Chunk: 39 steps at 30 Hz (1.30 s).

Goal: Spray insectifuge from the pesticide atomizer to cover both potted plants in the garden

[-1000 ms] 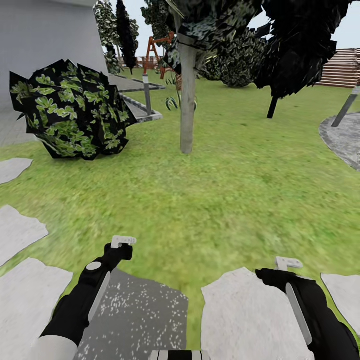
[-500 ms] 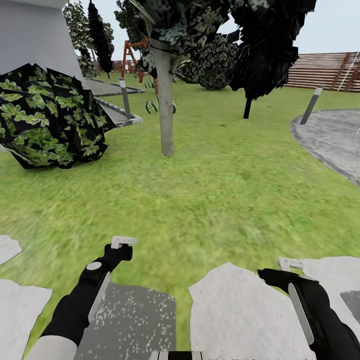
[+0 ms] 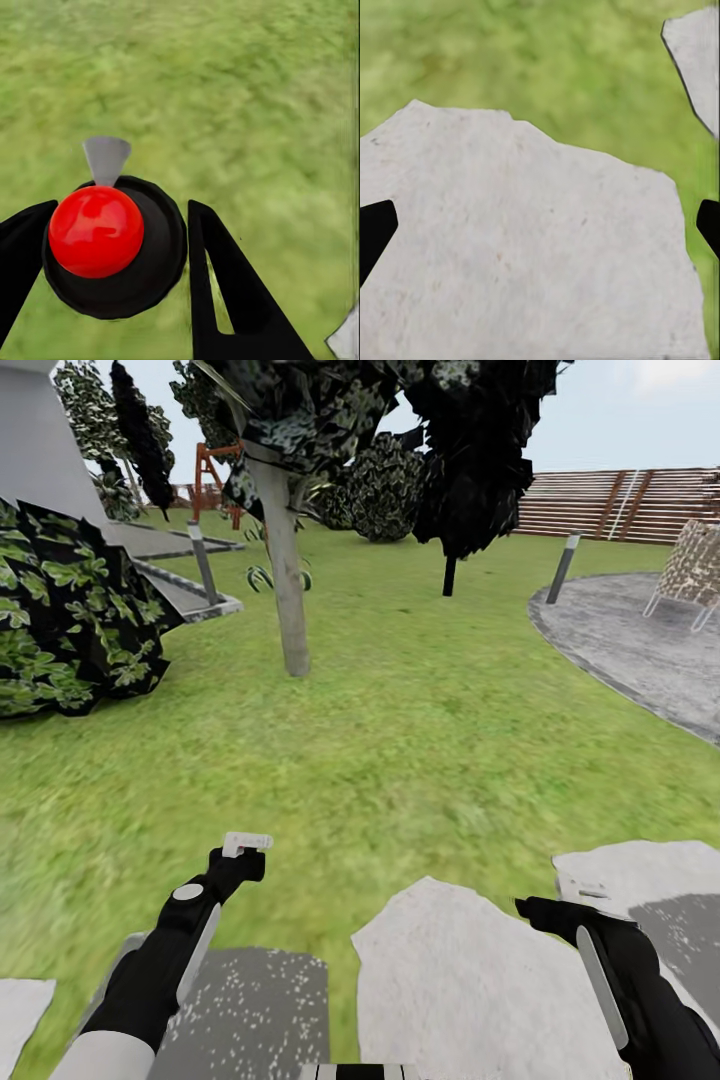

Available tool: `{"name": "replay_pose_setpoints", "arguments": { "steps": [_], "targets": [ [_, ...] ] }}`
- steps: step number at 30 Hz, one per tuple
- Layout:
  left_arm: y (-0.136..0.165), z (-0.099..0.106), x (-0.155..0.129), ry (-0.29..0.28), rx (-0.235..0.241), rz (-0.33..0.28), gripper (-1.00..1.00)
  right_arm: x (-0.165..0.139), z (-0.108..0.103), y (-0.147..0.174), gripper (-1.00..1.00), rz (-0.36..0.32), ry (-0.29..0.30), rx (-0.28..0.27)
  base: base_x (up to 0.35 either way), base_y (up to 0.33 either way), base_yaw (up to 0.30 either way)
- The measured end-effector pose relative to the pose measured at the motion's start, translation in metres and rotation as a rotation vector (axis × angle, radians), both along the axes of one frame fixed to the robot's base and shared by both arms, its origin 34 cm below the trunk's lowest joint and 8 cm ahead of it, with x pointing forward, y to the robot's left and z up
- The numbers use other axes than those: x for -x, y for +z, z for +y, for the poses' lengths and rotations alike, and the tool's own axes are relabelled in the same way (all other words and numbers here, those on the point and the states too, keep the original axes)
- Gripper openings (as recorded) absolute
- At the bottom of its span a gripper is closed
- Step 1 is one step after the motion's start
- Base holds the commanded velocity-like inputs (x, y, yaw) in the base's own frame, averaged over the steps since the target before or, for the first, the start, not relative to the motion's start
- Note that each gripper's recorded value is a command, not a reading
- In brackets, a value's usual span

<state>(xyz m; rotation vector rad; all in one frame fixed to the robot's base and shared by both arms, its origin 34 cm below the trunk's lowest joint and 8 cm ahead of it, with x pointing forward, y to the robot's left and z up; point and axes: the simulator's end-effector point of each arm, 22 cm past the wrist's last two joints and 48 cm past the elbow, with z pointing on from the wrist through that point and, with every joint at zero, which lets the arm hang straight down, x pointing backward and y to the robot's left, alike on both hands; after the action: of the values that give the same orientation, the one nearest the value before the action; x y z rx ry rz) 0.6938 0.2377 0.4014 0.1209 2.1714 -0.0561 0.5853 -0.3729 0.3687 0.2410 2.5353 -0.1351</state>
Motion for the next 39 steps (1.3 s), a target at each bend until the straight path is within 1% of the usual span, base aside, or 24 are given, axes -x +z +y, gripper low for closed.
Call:
{"name": "replay_pose_setpoints", "arguments": {
  "steps": [39],
  "targets": [
    [0.0051,-0.0013,-0.0007,-0.002,0.001,-0.008,-1.0,-0.0012,0.0011,0.004,1.0,-0.009,0.0,-0.003,0.0,0.0,-0.257]
  ]
}}
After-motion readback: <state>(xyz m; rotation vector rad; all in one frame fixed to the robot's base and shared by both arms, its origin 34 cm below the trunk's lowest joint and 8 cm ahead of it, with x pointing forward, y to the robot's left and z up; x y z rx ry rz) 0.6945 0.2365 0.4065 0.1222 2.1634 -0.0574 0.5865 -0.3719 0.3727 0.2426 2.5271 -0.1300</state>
